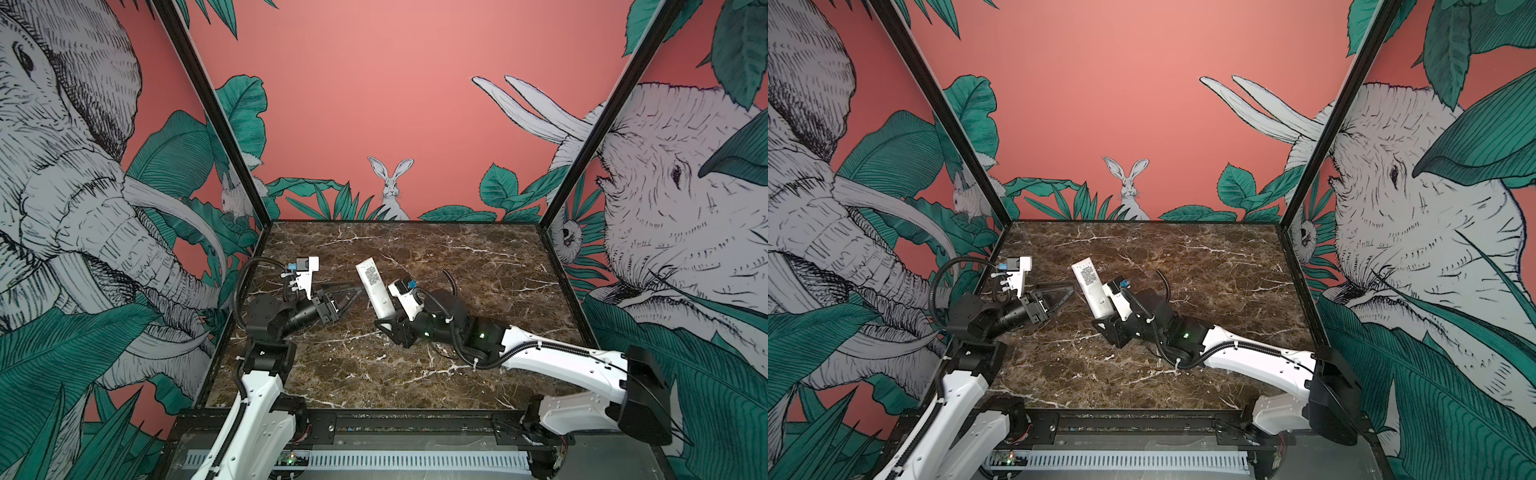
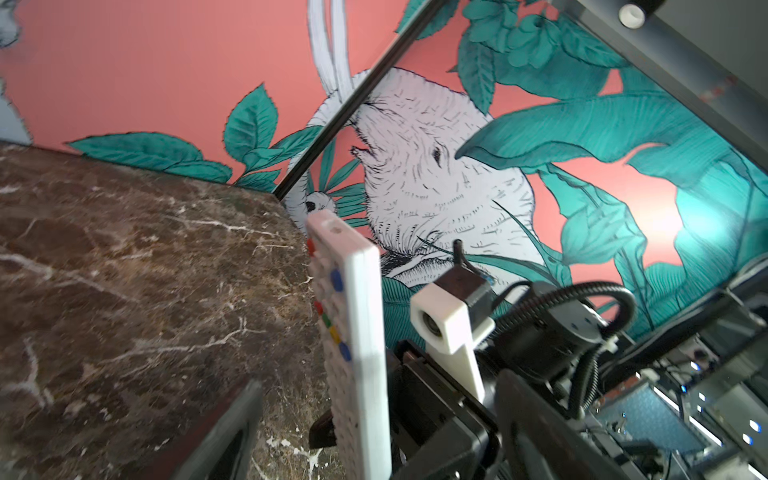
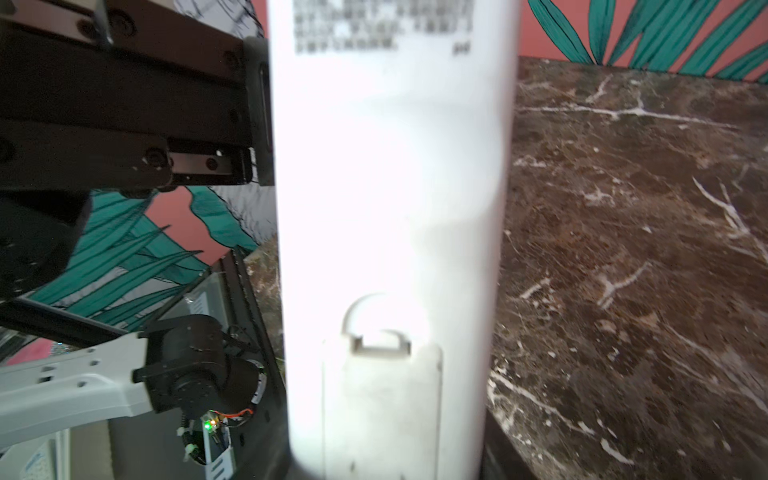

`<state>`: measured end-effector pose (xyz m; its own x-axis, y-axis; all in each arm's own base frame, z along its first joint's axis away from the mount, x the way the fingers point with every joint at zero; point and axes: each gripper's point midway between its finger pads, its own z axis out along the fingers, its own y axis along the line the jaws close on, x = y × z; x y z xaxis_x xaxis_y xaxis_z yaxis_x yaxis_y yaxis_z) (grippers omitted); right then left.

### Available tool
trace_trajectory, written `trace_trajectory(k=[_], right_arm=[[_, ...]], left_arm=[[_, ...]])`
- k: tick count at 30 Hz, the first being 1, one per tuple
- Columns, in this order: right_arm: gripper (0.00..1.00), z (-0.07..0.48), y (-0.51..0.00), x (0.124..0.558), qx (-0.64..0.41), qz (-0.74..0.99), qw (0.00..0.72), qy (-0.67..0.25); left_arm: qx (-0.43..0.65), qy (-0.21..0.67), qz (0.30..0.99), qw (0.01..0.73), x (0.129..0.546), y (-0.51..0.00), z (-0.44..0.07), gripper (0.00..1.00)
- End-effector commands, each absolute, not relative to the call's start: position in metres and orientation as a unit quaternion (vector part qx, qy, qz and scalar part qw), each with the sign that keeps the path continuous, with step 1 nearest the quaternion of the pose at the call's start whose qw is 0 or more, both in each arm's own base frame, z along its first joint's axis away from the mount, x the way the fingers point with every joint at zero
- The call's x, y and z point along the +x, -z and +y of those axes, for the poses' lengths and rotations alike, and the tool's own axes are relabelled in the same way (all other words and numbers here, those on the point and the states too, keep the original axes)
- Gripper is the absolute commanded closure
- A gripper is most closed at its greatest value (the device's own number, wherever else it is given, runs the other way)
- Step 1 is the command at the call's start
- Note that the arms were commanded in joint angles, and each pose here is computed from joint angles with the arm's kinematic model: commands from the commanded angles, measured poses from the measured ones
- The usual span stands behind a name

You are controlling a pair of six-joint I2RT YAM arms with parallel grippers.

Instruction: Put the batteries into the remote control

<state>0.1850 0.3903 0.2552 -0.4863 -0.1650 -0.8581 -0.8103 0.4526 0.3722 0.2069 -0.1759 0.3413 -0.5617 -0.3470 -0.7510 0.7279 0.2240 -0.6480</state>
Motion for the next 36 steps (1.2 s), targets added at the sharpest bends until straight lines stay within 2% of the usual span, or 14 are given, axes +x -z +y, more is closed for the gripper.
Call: trace_trajectory(k=[1, 8, 19, 30, 36], right_arm=[[0.87, 0.398, -0.308, 0.169, -0.352, 0.682, 0.420, -0.485], [0.87, 0.399, -0.346, 0.150, -0.377, 0.621, 0.423, -0.541], [0.87, 0.395, -0.367, 0.131, -0.403, 0.572, 0.421, -0.577], [0.87, 0.393, -0.374, 0.120, -0.411, 0.545, 0.404, -0.609], [0.87, 0.393, -0.372, 0.118, -0.414, 0.539, 0.400, -0.615]], left_arm=[[0.226, 0.608, 0.606, 0.460, 0.180, -0.369, -0.186, 0.11], [0.259, 0.625, 0.583, 0.449, 0.170, -0.384, -0.202, 0.09], [0.286, 0.641, 0.555, 0.447, 0.156, -0.403, -0.210, 0.11], [0.307, 0.654, 0.530, 0.444, 0.142, -0.413, -0.215, 0.24], [0.307, 0.656, 0.527, 0.445, 0.140, -0.415, -0.216, 0.35]])
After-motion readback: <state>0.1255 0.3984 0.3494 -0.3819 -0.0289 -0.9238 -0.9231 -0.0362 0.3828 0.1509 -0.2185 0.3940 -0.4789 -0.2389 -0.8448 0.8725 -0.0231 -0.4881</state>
